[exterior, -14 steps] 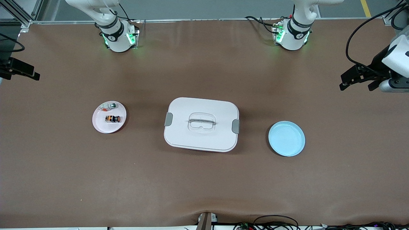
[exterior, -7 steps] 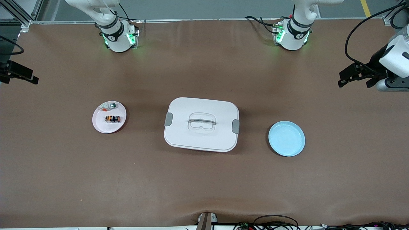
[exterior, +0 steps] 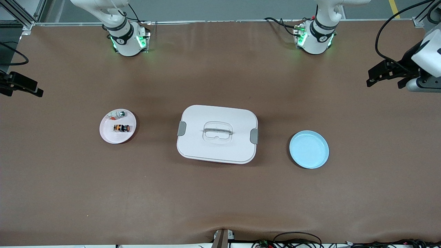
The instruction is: Transfer orange switch to right arm and place
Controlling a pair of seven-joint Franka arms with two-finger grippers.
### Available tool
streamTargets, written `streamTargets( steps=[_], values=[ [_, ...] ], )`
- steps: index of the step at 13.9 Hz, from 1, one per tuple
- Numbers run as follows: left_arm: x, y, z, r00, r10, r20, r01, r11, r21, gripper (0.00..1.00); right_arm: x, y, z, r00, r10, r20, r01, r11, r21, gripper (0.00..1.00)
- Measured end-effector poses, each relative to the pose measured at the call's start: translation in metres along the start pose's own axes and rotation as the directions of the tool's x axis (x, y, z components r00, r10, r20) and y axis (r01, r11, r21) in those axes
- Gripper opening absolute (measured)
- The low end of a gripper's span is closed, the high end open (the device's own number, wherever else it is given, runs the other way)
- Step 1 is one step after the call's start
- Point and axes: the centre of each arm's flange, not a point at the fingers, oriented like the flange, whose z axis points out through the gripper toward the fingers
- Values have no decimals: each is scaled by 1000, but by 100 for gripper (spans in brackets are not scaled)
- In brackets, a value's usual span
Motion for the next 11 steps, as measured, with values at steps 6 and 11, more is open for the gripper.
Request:
streamTargets(
  steps=[6, 11],
  values=[
    [0, 0, -1, 1000, 0, -1, 0, 1000, 0, 100, -16, 2, 5, 999, 2, -47, -2, 1000, 6, 100],
    [0, 0, -1, 1000, 0, 0, 0, 1000, 0, 100, -24, 0, 1, 999, -2, -54, 2, 1000, 7, 100]
  ],
)
